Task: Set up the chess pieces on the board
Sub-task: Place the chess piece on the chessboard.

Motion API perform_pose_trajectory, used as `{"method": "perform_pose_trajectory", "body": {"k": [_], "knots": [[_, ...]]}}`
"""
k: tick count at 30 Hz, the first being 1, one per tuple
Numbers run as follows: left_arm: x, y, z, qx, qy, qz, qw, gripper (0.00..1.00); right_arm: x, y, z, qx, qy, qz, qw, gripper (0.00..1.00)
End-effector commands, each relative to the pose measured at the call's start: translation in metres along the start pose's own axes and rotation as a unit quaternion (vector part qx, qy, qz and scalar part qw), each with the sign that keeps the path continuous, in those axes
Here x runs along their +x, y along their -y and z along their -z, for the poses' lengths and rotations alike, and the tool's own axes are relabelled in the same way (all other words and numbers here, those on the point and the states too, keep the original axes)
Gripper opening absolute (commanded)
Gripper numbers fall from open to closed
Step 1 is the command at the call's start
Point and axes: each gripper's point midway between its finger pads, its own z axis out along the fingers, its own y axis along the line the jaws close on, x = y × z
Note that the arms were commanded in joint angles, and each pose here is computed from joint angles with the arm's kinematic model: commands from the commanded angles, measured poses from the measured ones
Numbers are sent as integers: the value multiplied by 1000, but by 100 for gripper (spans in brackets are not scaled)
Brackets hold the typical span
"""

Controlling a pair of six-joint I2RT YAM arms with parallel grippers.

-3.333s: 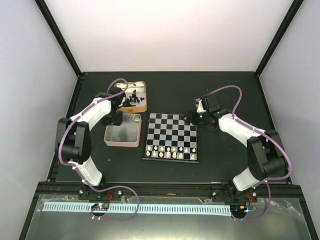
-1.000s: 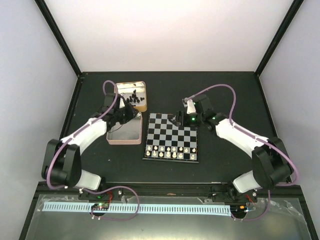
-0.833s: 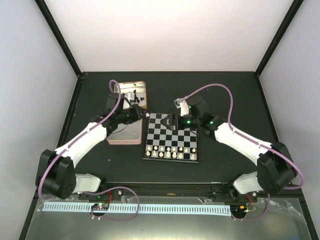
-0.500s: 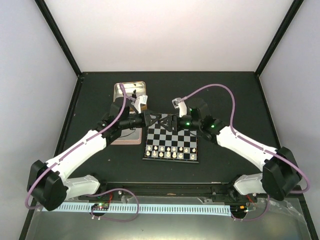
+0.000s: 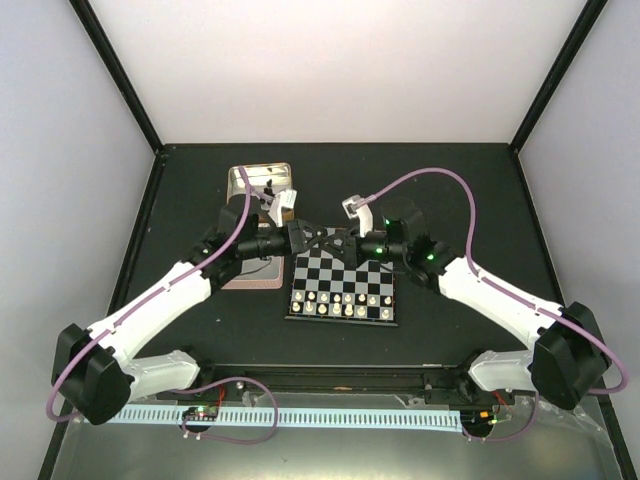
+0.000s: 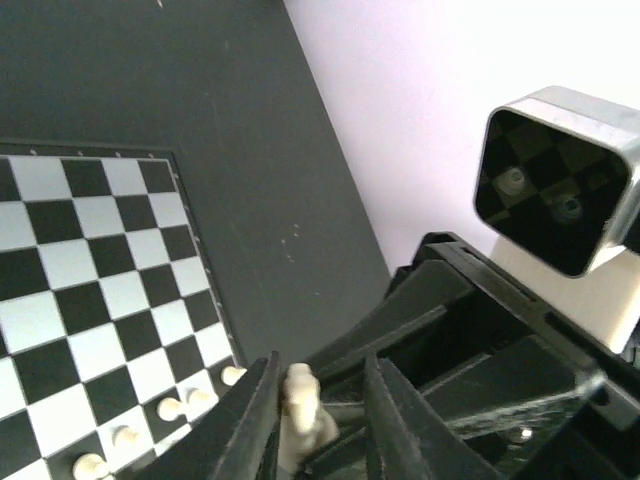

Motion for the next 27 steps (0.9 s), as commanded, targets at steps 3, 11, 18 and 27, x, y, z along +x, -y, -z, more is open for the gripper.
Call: {"method": "perform_pose_trajectory", "body": {"k": [3,11,18,27], "knots": [[-5,51,17,63,-23,-36,997,40,4,-14,12,-21,-9,124,992,2],[11,49,20,41,-95,-47,993,42,12,-32,20,-63,-26,190,979,2],[25,46,19,36,-154,-34,987,39,11,-24,17,-44,-24,195,980,2],[23,18,14,-23,-149,-20,988,48,14,-25,18,-49,-25,200,978,3]]}}
